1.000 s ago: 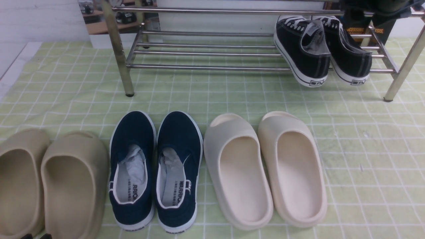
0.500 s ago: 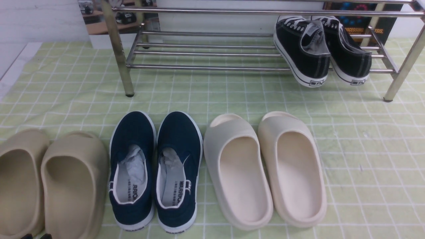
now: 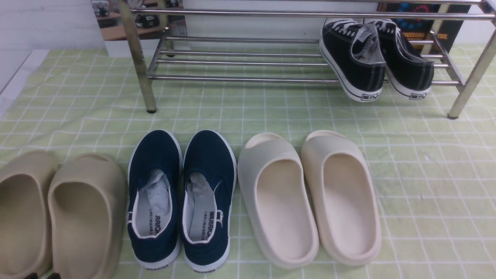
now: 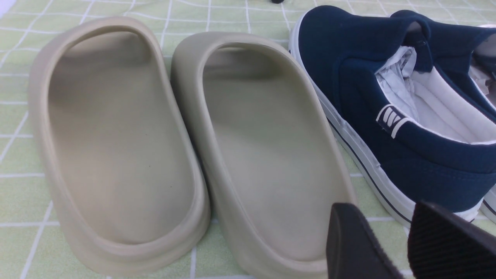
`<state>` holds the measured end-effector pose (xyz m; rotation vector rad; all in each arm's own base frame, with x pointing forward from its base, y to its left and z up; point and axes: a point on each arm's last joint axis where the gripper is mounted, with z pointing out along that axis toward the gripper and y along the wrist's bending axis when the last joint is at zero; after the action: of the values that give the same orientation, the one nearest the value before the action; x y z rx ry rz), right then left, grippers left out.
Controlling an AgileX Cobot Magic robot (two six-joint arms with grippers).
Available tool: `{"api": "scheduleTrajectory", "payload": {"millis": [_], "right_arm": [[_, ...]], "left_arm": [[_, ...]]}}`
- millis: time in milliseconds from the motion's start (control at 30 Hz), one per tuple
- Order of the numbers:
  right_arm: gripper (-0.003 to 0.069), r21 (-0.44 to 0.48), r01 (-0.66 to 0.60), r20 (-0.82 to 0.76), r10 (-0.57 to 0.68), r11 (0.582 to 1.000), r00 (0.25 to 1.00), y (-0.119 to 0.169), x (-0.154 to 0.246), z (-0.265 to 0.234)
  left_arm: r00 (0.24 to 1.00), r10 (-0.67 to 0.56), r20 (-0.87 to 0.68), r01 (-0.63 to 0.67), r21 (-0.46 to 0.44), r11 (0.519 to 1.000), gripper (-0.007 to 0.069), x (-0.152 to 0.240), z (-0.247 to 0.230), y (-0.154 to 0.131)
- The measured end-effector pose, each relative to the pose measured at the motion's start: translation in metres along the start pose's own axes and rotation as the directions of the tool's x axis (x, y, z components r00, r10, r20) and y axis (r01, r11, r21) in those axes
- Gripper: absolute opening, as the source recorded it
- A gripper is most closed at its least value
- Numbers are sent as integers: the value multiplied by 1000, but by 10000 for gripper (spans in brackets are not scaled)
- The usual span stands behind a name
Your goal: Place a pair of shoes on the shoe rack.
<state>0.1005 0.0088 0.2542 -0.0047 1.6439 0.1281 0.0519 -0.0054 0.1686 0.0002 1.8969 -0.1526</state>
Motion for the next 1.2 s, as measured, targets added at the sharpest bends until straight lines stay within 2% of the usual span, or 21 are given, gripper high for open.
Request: {"api": "scheduleTrajectory", "payload": {"millis": [67, 167, 567, 733, 833, 967, 1200], "right_arm": [[-2, 5, -11, 19, 11, 1000, 1000, -3, 34, -6], [-1, 7, -50, 20, 50, 999, 999, -5, 52, -10], [4, 9, -83, 15, 83, 996, 996, -5, 55, -16], [4, 72, -61, 28, 59, 996, 998, -10, 59, -32], [4, 98, -51, -4, 52, 994, 999, -11, 65, -38], [4, 121, -38, -187, 61, 992, 980, -12, 82, -42], [4, 138, -61, -208, 89, 989, 974, -12, 83, -43]], "left_arm": [[1000, 0, 0, 0, 0, 1000, 239, 0, 0, 0], [1000, 0, 0, 0, 0, 1000, 239, 0, 0, 0], [1000, 0, -1, 0, 0, 1000, 239, 0, 0, 0], [1000, 0, 0, 0, 0, 1000, 239, 0, 0, 0], [1000, 0, 0, 0, 0, 1000, 239, 0, 0, 0], [1000, 0, 1, 0, 0, 1000, 239, 0, 0, 0], [1000, 0, 1, 0, 0, 1000, 239, 0, 0, 0]]}}
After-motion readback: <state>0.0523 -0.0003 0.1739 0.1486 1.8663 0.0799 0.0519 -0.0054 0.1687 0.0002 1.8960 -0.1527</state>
